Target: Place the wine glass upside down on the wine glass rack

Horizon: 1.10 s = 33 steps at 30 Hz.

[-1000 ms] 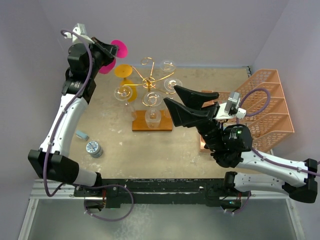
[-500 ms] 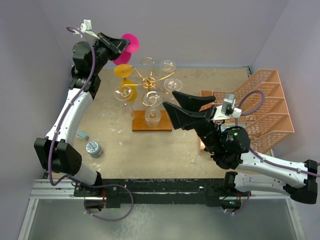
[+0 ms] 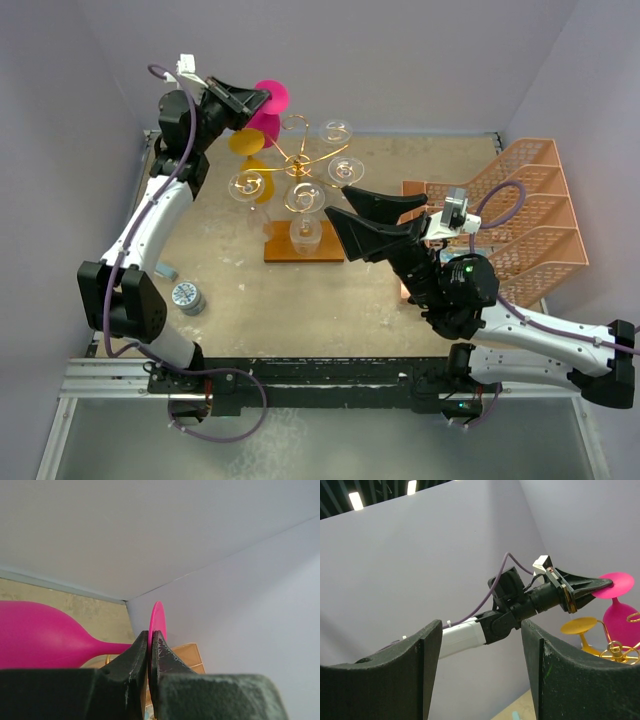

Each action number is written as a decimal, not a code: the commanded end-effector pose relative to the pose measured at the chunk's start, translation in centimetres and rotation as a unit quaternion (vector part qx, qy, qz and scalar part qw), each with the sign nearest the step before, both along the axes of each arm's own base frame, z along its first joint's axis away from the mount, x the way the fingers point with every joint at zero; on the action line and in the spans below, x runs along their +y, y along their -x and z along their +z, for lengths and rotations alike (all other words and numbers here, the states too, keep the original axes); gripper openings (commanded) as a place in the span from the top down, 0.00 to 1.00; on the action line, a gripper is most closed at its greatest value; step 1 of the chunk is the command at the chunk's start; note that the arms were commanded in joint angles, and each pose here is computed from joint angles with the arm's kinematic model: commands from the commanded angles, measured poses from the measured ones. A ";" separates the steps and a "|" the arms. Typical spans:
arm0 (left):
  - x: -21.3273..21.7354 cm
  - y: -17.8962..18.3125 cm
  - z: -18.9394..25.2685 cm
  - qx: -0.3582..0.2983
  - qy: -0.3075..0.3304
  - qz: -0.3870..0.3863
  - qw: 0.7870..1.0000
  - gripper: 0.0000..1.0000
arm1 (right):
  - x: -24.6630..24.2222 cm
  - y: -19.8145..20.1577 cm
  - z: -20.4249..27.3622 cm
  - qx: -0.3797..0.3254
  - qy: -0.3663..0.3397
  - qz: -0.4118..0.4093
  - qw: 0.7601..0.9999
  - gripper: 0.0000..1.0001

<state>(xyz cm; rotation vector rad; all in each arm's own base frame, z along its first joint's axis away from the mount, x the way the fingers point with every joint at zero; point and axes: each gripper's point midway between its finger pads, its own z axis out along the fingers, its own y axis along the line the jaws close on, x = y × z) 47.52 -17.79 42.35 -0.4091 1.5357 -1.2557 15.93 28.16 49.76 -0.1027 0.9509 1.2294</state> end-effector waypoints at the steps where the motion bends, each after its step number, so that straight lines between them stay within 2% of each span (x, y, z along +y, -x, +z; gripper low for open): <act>1: 0.4 0.3 1.6 -0.006 0.024 0.010 1.000 1.00 | -0.8 0.4 1.2 -0.004 -0.029 0.005 1.000 0.34; 6: 0.1 -0.2 0.8 0.019 0.035 0.006 0.999 1.00 | -0.7 0.4 1.2 -0.003 -0.029 0.007 1.000 0.34; 11: 0.2 -0.6 -1.0 0.054 0.021 0.034 0.998 1.00 | -0.8 0.4 1.1 -0.001 -0.030 0.006 1.000 0.34; 33: -1.9 1.1 -0.2 0.066 0.016 -0.010 0.998 1.00 | -0.6 0.7 1.1 -0.006 -0.028 0.015 0.999 0.34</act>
